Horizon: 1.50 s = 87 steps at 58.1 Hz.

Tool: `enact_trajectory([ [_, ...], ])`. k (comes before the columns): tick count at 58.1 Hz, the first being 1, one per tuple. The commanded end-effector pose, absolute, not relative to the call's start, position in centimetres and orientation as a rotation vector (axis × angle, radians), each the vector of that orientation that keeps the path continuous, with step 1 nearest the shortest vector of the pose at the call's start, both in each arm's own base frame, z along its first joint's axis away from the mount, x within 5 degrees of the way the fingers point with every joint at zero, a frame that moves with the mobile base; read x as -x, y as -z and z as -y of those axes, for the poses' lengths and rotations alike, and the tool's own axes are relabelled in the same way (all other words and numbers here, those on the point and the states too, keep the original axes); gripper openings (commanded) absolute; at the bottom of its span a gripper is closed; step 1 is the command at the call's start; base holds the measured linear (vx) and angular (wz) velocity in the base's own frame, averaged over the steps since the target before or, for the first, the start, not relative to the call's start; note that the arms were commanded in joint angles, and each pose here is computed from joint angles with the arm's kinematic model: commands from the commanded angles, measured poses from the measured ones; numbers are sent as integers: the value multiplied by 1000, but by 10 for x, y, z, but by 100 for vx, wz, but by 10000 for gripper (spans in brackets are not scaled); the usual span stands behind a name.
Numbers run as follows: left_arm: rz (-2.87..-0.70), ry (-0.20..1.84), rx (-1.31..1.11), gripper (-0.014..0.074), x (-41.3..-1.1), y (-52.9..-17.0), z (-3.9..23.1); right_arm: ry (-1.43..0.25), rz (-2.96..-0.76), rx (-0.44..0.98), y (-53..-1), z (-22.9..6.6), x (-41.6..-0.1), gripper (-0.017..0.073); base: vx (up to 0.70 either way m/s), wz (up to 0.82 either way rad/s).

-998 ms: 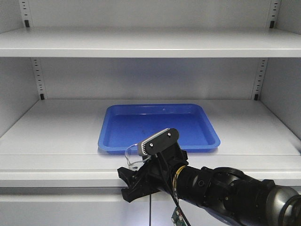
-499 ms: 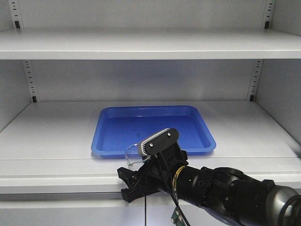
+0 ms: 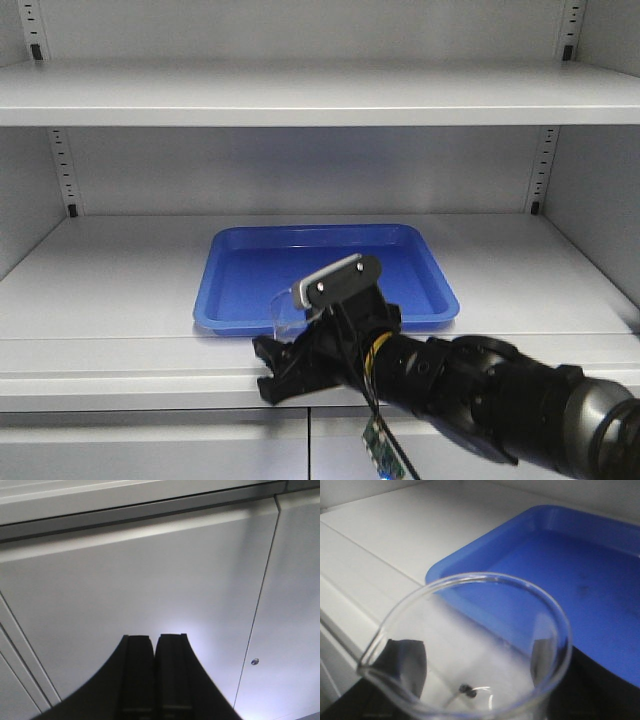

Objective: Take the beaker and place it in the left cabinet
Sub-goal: 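Extend the right gripper with the beaker over the blue tray, then lower the beaker onto the blue tray and open the right gripper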

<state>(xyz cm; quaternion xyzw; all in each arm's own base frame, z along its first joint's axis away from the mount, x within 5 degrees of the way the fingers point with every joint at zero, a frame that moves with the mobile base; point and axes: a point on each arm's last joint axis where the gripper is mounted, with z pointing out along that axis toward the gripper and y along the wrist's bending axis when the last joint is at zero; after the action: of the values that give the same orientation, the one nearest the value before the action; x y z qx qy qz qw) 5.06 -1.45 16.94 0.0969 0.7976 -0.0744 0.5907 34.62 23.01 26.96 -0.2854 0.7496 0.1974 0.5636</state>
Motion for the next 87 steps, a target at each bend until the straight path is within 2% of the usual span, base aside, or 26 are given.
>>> enact_trajectory([
  [1, -1748, 186, -203, -6, -52, -183, 14, -470, -1601, 640, -318, -227, -352, 226, 0, 0],
  [16, -1748, 186, -203, -6, -52, -183, 14, -403, -1578, 552, -321, -215, -409, 226, 0, 0],
  [28, -1748, 186, -203, -6, -52, -183, 14, -392, -1609, 426, -308, -208, -461, 229, 0, 0],
  [38, -1748, 186, -203, -6, -52, -183, 14, -335, -1682, 403, -288, -212, -483, 242, 0, 0],
  [47, -1748, 186, -203, -6, -52, -183, 14, -333, -1689, 403, -285, -213, -485, 272, 0, 0],
  [56, -1748, 186, -203, -6, -52, -183, 14, -326, -1703, 401, -283, -213, -484, 366, 0, 0],
  [72, -1748, 186, -203, -6, -52, -183, 14, -354, -1754, 317, -285, -210, -483, 657, 0, 0],
  [78, -1748, 186, -203, -6, -52, -183, 14, -350, -1772, 287, -292, -207, -481, 692, 0, 0],
  [87, -1748, 186, -203, -6, -52, -183, 14, -347, -1751, 278, -307, -204, -475, 685, 0, 0],
])
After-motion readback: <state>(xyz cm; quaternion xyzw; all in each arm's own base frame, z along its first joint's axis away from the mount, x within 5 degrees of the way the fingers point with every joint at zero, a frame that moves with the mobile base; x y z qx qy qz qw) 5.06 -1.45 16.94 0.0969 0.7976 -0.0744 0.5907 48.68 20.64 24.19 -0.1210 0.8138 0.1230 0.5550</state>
